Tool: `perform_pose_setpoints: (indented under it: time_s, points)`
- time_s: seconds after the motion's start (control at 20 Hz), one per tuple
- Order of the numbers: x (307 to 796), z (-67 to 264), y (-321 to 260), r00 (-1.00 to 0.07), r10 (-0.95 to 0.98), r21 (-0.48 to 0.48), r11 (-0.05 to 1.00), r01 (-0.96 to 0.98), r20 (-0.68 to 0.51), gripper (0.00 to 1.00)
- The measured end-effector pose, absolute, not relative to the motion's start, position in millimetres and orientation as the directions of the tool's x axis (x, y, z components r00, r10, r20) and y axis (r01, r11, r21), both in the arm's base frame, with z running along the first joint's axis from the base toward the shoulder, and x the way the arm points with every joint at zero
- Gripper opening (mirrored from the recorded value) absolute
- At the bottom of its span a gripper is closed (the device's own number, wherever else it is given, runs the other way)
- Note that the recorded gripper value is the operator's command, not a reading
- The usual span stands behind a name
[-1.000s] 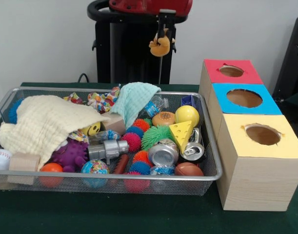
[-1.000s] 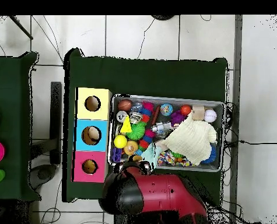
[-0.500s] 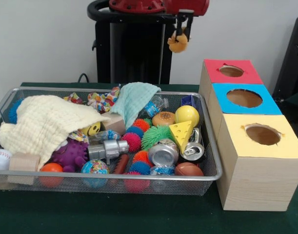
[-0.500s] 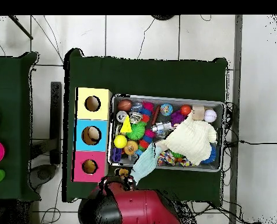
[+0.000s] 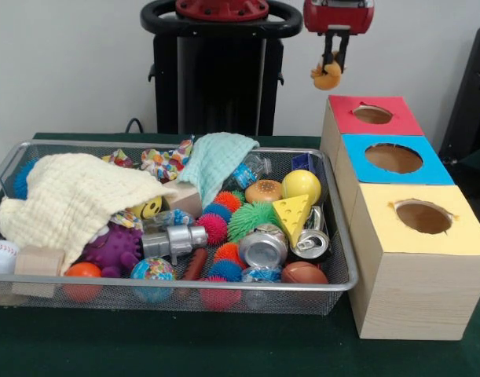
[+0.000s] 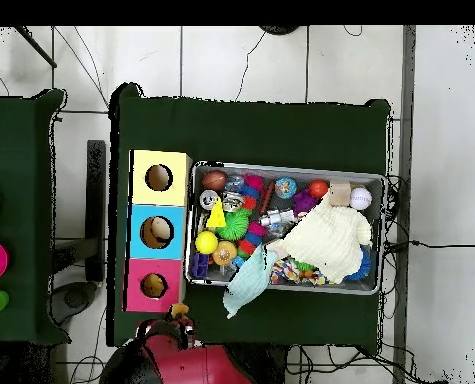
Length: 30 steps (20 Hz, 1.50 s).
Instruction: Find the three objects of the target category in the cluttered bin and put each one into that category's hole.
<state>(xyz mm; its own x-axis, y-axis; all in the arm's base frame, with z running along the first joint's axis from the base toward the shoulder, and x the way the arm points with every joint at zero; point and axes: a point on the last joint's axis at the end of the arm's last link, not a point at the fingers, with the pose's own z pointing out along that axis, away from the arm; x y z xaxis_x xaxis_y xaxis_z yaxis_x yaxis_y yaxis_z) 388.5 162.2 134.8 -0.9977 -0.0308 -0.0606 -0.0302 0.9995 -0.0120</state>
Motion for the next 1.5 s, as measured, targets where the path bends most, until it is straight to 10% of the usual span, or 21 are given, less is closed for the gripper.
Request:
perform_pose_setpoints:
  time_s: [1.5]
  points:
    - [326.7, 84.3, 212.1, -0.999, 0.045, -0.035, 0.998, 0.045, 0.001, 0.0]
